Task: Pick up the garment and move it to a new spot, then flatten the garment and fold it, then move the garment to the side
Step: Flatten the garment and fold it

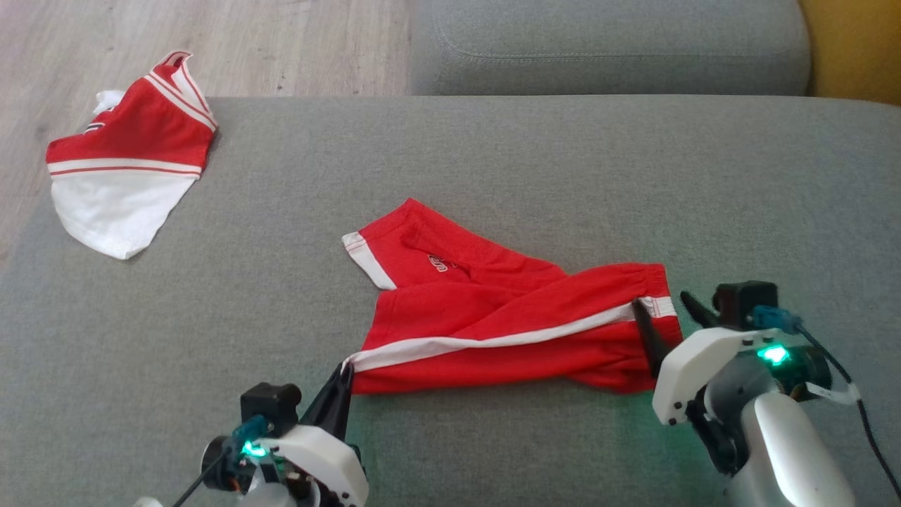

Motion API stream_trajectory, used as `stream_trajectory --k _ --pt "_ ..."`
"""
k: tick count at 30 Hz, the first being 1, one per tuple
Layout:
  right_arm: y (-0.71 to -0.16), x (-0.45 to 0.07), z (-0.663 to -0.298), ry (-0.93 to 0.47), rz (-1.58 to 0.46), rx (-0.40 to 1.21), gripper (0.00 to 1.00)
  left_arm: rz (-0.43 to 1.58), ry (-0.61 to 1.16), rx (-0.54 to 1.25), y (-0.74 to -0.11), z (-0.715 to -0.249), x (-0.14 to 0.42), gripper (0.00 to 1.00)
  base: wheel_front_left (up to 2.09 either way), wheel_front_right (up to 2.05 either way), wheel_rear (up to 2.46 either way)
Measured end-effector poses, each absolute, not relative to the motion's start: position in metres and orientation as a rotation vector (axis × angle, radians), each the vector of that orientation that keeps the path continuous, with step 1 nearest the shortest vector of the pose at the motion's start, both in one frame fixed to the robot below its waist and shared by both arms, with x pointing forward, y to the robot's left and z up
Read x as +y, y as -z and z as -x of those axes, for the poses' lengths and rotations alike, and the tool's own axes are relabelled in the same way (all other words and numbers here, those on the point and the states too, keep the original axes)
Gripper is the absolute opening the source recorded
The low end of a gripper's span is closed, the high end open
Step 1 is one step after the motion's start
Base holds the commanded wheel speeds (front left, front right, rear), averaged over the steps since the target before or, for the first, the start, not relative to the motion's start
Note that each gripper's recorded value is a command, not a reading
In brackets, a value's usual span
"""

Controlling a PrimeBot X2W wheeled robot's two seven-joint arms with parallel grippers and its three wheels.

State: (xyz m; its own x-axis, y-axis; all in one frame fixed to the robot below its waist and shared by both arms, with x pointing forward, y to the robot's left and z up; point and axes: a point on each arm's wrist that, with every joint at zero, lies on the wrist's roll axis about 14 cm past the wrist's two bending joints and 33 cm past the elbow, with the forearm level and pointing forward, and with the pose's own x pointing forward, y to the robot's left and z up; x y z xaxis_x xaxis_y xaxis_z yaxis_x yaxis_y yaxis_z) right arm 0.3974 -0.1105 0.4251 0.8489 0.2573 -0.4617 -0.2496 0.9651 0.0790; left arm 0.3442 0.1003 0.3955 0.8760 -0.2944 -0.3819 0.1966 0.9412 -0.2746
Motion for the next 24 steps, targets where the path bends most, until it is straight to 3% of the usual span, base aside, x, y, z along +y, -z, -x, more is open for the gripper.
stream_trajectory --k 10,11,12,13,14,15,16,17,24 --pt "-0.419 -0.092 -0.39 -0.324 -0.043 0.573 0.97 0.234 0.253 0.403 -0.403 -0.347 0.102 0.0 0.0 0.0 0.0" --pt "-0.421 -0.091 -0.391 -0.328 -0.048 0.566 0.84 0.234 0.254 0.401 -0.403 -0.347 0.101 0.0 0.0 0.0 0.0" --pt "-0.422 -0.09 -0.392 -0.33 -0.053 0.557 0.59 0.234 0.253 0.401 -0.403 -0.347 0.101 0.0 0.0 0.0 0.0" --pt "-0.423 -0.089 -0.392 -0.332 -0.053 0.554 0.47 0.232 0.249 0.402 -0.403 -0.348 0.102 0.0 0.0 0.0 0.0" --pt "-0.424 -0.089 -0.392 -0.333 -0.06 0.547 0.42 0.232 0.251 0.401 -0.403 -0.348 0.102 0.0 0.0 0.0 0.0" --pt "-0.424 -0.088 -0.392 -0.335 -0.068 0.547 0.28 0.231 0.252 0.4 -0.404 -0.349 0.102 0.0 0.0 0.0 0.0" --pt "-0.424 -0.087 -0.392 -0.337 -0.074 0.548 0.06 0.231 0.253 0.399 -0.404 -0.349 0.102 0.0 0.0 0.0 0.0" --pt "-0.424 -0.087 -0.392 -0.338 -0.08 0.549 0.0 0.23 0.254 0.398 -0.404 -0.349 0.102 0.0 0.0 0.0 0.0" --pt "-0.442 -0.083 -0.401 -0.342 -0.135 0.444 0.0 0.22 0.239 0.361 -0.412 -0.354 0.108 0.0 0.0 0.0 0.0"
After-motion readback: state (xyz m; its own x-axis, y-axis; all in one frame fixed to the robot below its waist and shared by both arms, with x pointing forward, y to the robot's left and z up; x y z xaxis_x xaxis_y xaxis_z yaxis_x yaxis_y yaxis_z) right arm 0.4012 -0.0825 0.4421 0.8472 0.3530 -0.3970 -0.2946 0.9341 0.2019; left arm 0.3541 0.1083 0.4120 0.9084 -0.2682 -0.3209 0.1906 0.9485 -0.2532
